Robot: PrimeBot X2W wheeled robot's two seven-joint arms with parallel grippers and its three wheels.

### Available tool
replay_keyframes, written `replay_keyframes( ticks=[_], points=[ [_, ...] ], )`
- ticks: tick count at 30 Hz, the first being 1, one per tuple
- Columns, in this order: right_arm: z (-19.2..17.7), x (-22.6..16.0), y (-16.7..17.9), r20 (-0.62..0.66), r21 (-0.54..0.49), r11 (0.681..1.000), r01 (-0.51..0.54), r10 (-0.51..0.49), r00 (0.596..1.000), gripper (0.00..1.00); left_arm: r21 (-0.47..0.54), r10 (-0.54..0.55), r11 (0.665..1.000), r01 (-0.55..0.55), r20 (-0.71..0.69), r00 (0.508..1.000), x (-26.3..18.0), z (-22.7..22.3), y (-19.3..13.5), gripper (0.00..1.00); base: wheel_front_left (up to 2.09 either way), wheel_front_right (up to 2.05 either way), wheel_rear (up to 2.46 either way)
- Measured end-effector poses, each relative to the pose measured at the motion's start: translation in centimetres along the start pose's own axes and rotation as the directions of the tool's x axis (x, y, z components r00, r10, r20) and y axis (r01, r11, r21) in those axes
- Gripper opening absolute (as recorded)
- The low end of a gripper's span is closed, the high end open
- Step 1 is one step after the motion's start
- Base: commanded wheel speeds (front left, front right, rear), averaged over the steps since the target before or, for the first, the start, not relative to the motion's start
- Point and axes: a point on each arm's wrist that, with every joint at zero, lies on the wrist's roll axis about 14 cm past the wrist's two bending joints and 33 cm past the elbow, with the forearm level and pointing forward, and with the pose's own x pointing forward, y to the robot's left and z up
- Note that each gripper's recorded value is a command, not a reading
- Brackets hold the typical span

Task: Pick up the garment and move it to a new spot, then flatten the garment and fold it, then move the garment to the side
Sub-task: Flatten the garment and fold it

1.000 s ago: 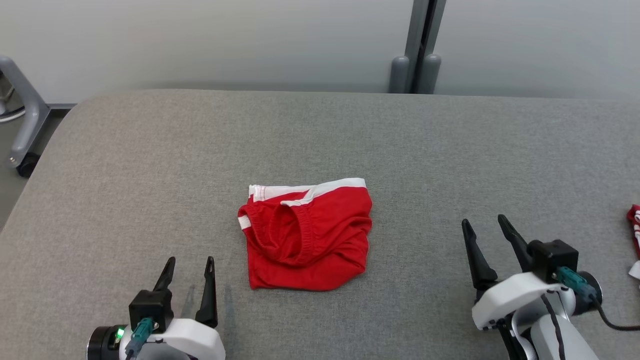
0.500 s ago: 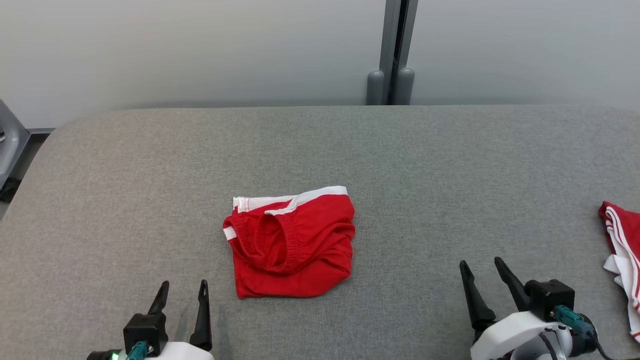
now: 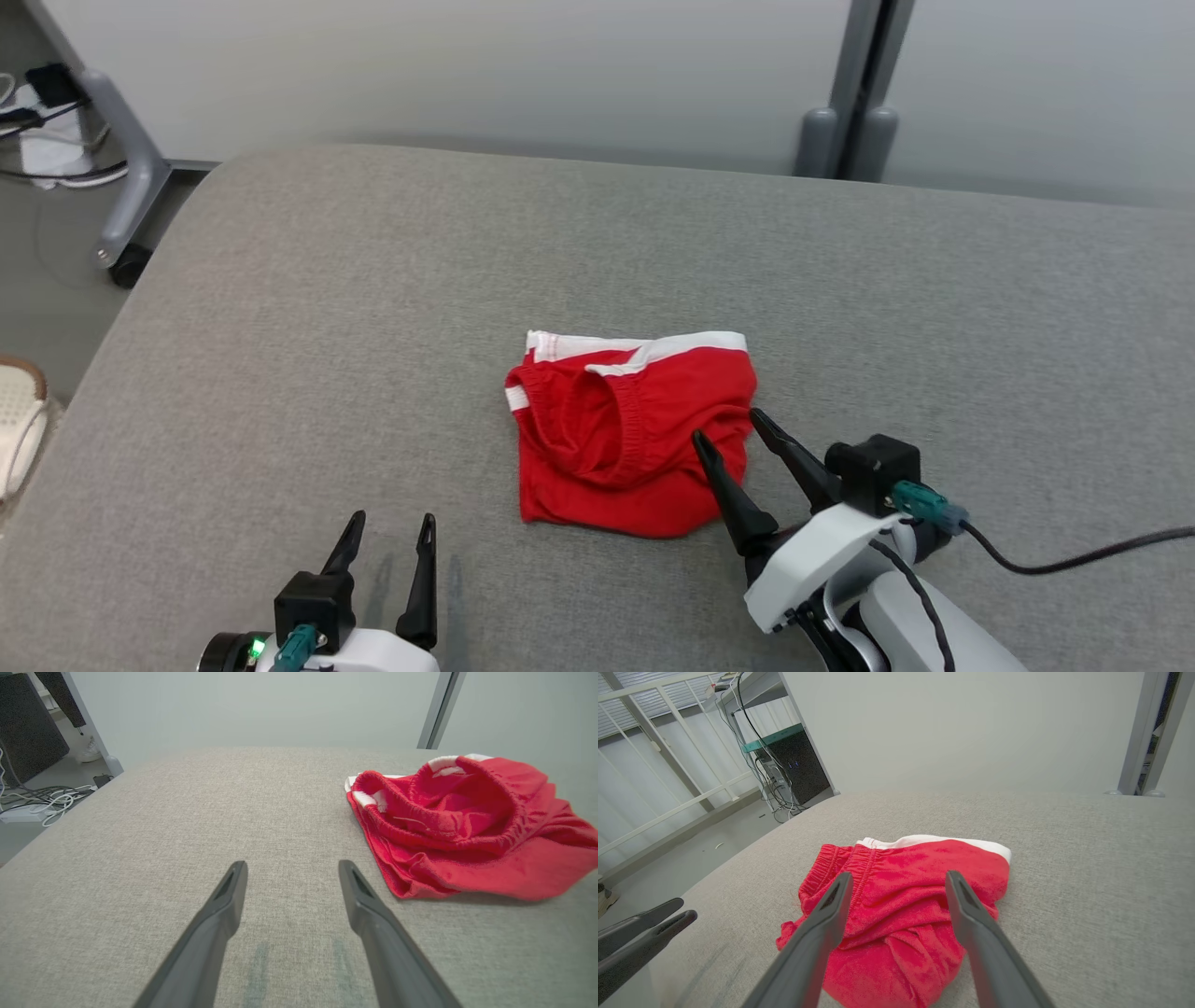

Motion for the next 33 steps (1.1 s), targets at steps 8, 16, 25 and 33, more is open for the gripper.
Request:
replay_keyframes(
  ticks=[8,16,25,33],
  points=[
    [-2.0,3.4,3.3,-0.096,0.001,0.991,-0.135,0.135,0.986,1.0,-0.018,0.082,0.996,-0.082,-0.017,0.997,-1.3,-0.6,2.3,1.0,0.0,0.0,0.0],
    [-4.6,4.3,3.0,-0.193,-0.025,0.988,-0.155,0.147,0.97,1.0,-0.034,0.11,0.993,-0.112,-0.035,0.993,-1.5,-1.0,2.8,1.0,0.0,0.0,0.0],
    [-6.1,4.9,2.9,-0.268,-0.04,0.984,-0.174,0.158,0.95,0.3,-0.048,0.109,0.993,-0.111,-0.035,0.993,-1.1,-0.8,2.6,1.0,0.0,0.0,0.0],
    [-6.3,5.7,2.3,-0.284,-0.044,0.986,-0.162,0.143,0.948,0.0,-0.054,0.144,0.988,-0.146,-0.048,0.988,-1.4,-1.2,3.5,1.0,0.0,0.0,0.0]
  ],
)
